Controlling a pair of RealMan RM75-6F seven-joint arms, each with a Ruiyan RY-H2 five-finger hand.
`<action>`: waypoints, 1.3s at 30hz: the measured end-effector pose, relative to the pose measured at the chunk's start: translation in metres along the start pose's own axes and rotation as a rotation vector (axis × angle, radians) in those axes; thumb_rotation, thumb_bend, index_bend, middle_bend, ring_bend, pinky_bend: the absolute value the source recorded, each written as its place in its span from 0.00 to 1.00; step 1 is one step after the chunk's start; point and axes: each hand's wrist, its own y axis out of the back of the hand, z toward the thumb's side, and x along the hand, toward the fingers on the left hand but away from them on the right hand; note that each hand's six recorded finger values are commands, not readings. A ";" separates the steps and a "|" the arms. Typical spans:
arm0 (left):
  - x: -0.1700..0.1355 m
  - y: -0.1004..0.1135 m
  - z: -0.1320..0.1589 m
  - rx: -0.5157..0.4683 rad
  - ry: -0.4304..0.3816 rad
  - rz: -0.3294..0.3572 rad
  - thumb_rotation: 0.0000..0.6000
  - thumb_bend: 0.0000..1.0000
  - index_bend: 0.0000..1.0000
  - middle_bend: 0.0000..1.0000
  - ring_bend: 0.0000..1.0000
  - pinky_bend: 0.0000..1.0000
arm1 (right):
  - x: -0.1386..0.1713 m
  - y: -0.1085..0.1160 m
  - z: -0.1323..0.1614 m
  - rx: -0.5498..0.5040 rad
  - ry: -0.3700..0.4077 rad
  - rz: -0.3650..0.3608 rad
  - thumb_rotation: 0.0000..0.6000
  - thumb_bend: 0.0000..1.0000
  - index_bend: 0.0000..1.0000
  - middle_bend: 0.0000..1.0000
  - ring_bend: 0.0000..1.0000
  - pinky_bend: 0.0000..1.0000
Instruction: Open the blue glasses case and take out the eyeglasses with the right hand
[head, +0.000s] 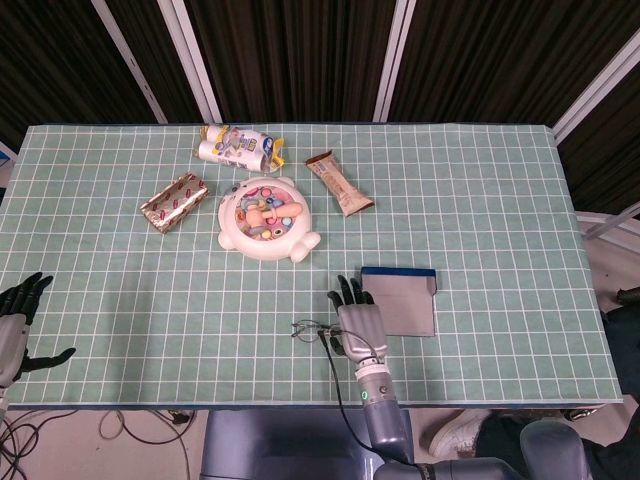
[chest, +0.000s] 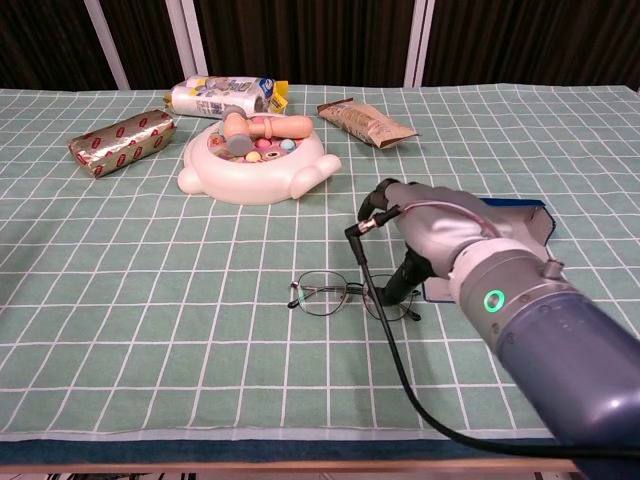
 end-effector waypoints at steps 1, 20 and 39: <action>0.000 0.000 0.000 0.003 -0.001 0.000 1.00 0.06 0.00 0.00 0.00 0.00 | 0.001 0.004 -0.003 -0.001 0.001 -0.009 1.00 0.32 0.21 0.04 0.00 0.20; -0.002 -0.002 0.003 0.067 -0.013 0.026 1.00 0.06 0.00 0.00 0.00 0.00 | 0.032 0.100 -0.153 0.091 -0.151 -0.146 1.00 0.15 0.09 0.00 0.00 0.20; 0.001 -0.002 -0.003 0.132 0.014 0.063 1.00 0.06 0.00 0.00 0.00 0.00 | 0.119 0.135 -0.267 0.147 -0.195 -0.231 1.00 0.19 0.00 0.00 0.00 0.20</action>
